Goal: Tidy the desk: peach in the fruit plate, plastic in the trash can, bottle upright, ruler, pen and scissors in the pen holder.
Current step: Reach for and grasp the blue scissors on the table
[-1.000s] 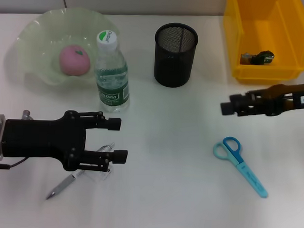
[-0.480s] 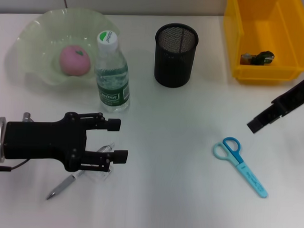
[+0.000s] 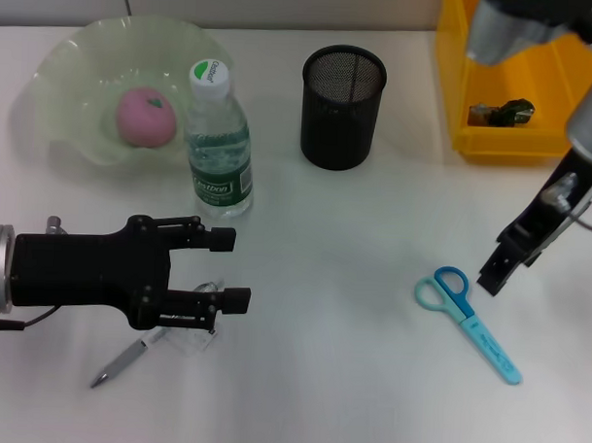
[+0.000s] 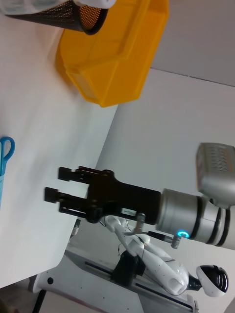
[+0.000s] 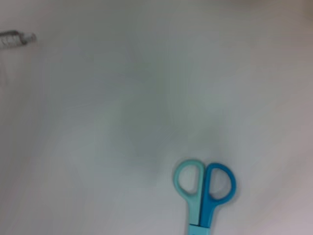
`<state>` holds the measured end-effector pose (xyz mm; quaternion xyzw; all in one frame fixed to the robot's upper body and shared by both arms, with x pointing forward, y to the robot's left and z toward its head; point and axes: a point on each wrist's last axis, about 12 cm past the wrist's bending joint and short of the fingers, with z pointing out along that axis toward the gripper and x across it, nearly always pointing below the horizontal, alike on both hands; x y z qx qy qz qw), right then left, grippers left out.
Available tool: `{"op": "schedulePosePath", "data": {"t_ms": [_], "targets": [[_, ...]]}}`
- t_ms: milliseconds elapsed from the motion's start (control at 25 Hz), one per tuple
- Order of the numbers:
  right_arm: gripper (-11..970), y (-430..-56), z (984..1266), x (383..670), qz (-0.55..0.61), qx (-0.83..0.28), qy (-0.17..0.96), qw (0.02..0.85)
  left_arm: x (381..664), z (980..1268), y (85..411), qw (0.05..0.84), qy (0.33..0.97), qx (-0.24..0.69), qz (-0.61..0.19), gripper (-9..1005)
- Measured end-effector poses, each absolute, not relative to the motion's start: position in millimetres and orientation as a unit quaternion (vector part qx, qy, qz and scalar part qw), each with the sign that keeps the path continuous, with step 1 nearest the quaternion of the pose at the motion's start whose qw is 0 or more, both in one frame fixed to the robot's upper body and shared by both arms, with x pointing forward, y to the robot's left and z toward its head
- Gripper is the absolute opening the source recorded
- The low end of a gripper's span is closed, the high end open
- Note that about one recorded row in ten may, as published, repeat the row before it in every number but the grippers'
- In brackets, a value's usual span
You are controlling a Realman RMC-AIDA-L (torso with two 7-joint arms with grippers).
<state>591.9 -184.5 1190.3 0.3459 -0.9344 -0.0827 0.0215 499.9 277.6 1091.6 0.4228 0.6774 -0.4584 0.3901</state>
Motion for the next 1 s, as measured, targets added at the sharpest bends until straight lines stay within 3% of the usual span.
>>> {"op": "schedulePosePath", "data": {"t_ms": [560,1000], "targets": [[616,-167,1153,593,-0.085,0.341,-0.934,0.065,503,1091,272,0.399,0.672,0.43,-0.452,796],[617,-166,1146,591,-0.08,0.336,-0.935,0.08,504,1090,272,0.401,0.676,0.427,-0.447,796]]}}
